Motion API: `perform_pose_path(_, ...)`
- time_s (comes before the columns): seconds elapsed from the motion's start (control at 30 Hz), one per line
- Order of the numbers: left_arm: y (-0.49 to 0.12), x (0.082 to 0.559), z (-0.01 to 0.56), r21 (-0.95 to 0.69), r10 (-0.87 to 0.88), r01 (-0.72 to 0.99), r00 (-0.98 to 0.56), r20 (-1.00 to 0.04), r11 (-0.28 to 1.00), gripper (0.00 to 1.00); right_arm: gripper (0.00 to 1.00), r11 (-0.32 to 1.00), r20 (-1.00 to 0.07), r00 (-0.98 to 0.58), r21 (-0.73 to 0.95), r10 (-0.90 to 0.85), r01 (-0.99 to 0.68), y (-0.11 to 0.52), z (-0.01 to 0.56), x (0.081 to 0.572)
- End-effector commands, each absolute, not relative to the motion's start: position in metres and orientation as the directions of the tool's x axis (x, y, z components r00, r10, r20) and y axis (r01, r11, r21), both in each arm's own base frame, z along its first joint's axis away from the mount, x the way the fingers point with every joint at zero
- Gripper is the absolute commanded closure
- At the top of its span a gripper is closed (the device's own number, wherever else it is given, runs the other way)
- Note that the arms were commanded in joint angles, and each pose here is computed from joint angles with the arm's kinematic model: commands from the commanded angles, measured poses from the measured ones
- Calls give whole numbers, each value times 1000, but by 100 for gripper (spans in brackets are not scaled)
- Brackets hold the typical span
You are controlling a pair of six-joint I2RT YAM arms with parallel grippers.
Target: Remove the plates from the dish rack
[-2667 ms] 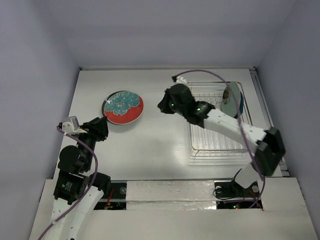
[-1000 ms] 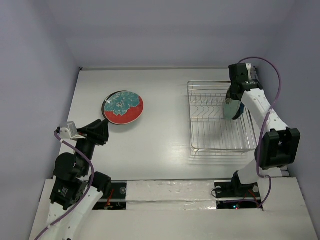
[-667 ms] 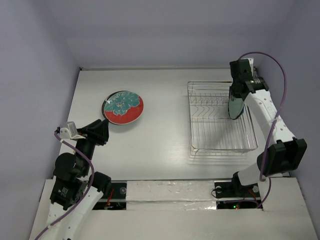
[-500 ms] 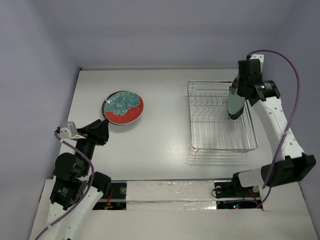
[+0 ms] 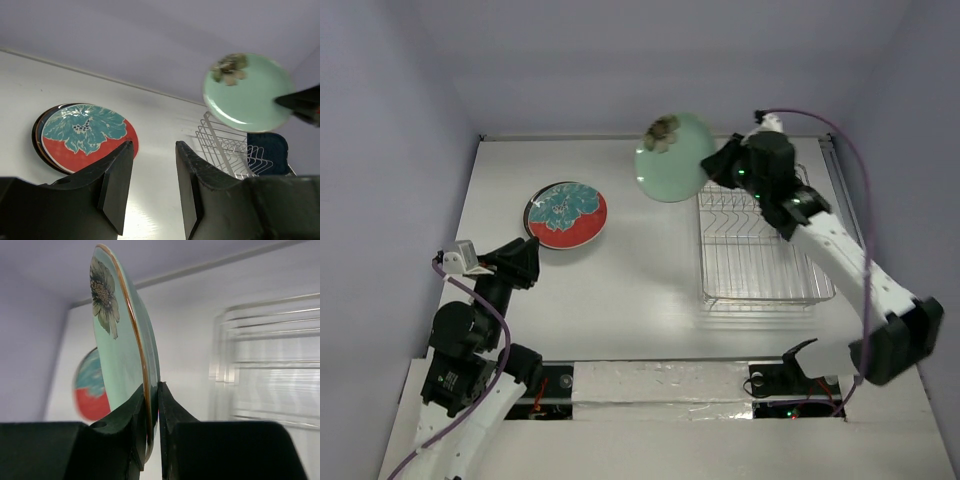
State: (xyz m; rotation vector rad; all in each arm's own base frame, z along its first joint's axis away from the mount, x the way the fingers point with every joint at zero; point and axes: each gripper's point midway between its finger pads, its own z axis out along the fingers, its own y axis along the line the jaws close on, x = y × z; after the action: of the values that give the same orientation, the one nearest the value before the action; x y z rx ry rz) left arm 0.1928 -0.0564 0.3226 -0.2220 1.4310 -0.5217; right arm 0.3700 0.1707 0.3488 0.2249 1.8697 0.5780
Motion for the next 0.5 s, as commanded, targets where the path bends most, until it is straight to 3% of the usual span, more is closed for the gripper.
perform_pose_path(0.0,-61,197,327,-453,-474,221,49,-879,864,64,100,479,-631,-429,774,647,-414,276,398,388)
perform_pose_path(0.2,-59,197,326,-458,-478,213,51,-877,863,64,100,380,-524,-603,851,602,-361,380,339,413)
perform_pose_path(0.47,-60,200,324,-457,-474,207,40,-879,865,64,100,319,-417,-708,906,569,-277,438,278,423)
